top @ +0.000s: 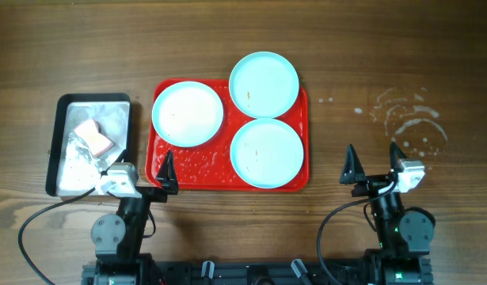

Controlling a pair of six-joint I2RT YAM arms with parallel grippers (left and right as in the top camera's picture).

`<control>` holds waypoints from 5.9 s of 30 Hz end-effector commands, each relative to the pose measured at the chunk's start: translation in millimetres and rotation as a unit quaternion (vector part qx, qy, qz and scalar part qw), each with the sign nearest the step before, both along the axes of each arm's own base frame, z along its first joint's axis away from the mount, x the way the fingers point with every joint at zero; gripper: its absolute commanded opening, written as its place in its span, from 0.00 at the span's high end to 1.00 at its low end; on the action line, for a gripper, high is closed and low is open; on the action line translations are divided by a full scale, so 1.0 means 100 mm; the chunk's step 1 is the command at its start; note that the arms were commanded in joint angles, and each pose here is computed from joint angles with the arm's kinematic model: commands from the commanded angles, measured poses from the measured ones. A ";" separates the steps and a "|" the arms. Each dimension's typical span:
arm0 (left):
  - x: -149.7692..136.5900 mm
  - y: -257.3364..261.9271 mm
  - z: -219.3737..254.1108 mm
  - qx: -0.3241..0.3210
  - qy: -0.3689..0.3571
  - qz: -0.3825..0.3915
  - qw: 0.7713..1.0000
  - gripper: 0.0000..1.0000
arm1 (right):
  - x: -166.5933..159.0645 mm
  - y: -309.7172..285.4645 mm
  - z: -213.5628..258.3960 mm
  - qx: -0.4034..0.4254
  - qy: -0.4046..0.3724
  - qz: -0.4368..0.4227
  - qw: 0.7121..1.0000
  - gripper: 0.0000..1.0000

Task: Clean dirty plates on tray and stack at the side

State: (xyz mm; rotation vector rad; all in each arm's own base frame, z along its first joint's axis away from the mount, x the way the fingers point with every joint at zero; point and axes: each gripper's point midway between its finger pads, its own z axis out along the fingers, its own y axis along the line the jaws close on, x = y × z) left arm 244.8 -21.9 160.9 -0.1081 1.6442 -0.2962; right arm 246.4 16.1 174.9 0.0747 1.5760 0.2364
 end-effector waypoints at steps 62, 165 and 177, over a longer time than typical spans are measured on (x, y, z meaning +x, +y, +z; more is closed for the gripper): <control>0.01 0.06 -0.03 0.011 0.000 0.017 1.000 0.00 | 0.00 -0.01 0.01 0.006 -0.002 -0.006 1.000 0.00; 1.06 1.36 -0.41 -0.087 0.646 0.268 0.709 0.08 | 0.64 0.64 1.02 0.107 0.477 0.169 0.855 0.00; 0.92 1.62 -1.29 -0.108 0.628 0.285 0.716 0.13 | 0.64 0.64 1.02 0.107 0.477 0.169 0.855 0.00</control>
